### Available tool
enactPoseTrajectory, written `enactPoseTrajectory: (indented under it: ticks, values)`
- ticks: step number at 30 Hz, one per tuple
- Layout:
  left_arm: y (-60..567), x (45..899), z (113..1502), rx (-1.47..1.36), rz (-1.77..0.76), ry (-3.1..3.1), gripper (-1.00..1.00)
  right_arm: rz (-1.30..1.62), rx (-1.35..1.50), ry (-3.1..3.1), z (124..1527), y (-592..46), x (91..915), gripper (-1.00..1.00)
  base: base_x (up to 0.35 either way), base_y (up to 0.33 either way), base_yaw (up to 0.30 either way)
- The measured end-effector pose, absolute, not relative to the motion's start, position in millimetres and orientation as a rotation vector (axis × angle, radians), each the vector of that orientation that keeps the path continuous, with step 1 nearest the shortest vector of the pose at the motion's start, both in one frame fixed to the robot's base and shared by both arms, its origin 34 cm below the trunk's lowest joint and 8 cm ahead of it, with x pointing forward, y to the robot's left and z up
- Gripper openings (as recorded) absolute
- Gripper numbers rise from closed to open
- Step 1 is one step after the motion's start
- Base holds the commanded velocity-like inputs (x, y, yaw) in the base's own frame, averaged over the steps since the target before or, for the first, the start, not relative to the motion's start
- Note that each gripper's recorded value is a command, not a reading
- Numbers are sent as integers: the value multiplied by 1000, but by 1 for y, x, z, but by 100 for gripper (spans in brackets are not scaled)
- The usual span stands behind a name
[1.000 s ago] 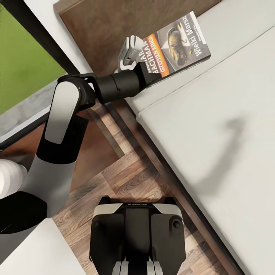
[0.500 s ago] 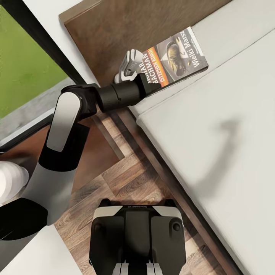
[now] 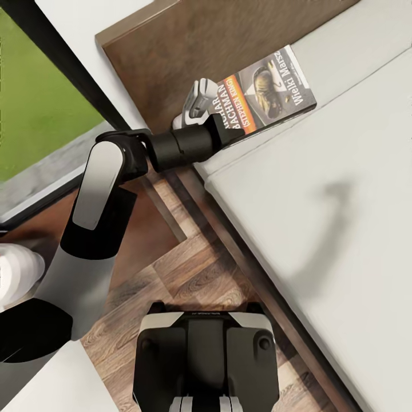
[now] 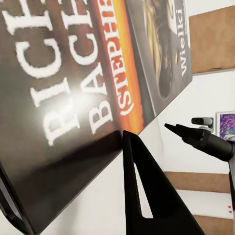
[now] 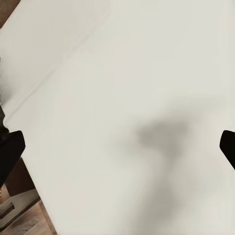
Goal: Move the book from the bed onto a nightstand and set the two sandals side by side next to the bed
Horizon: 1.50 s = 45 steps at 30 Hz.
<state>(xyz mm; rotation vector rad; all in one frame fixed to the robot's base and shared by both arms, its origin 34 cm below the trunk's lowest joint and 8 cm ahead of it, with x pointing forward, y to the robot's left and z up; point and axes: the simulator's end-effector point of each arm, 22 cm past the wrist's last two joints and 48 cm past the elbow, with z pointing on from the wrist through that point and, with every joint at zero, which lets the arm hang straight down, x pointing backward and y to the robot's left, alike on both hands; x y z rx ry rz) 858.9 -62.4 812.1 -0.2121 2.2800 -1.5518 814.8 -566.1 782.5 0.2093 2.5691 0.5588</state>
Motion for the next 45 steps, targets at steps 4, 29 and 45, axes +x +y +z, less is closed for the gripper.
enactPoseTrajectory:
  ticks: [4, 29, 45]
  values:
    - [-63, 859, 817, -203, -1551, 2276, -100, 559, 207, 2563, 787, -566, 816, 100, -175, 0, 0]
    - [-66, 870, 860, -147, -1546, 2220, -100, 558, 193, 2523, 815, -566, 822, 100, -108, 0, 0]
    - [-67, 872, 885, -83, -1543, 2201, -100, 557, 185, 2497, 834, -566, 825, 100, -5, 0, 0]
